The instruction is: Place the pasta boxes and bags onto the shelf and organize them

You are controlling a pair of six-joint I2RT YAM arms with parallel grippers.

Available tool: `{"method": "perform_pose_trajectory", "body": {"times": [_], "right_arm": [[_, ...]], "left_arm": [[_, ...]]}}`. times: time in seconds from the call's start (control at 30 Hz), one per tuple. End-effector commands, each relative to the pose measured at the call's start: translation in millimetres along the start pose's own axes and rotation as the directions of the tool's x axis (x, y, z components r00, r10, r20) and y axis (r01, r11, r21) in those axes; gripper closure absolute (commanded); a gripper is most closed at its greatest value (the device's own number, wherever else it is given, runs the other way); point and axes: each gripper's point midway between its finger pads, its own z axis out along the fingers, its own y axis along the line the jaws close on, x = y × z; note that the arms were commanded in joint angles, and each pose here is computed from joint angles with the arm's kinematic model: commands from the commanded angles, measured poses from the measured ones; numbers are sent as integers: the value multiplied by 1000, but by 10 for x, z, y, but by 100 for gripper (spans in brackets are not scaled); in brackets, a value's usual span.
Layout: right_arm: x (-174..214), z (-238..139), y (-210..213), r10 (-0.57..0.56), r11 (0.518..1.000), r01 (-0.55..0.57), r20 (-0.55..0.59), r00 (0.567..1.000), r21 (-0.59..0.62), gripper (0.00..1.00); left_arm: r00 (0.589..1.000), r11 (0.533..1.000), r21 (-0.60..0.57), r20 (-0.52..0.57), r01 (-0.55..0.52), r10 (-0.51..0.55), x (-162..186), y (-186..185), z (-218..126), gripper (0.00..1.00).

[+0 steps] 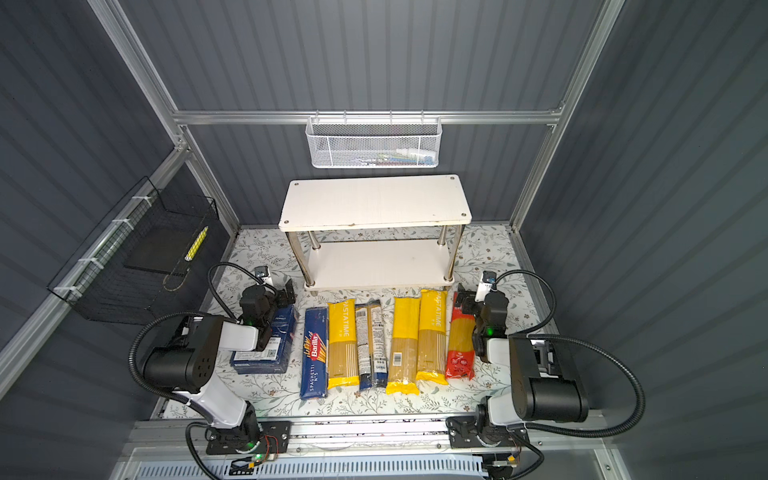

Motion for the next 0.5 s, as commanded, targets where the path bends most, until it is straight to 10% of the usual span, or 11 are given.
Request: {"method": "perform_pose_trajectory", "body": {"times": [0.0,0.47], "right_arm": [[-121,40,-22,-8,1000,8,33,999,5,1],[-413,43,-83,14,999,-12,-50,999,50,1]], "left_arm": [[994,999,-3,-101,-52,51,293,31,34,1],[992,998,-48,-121,-45,39,-159,105,-63,1]]}}
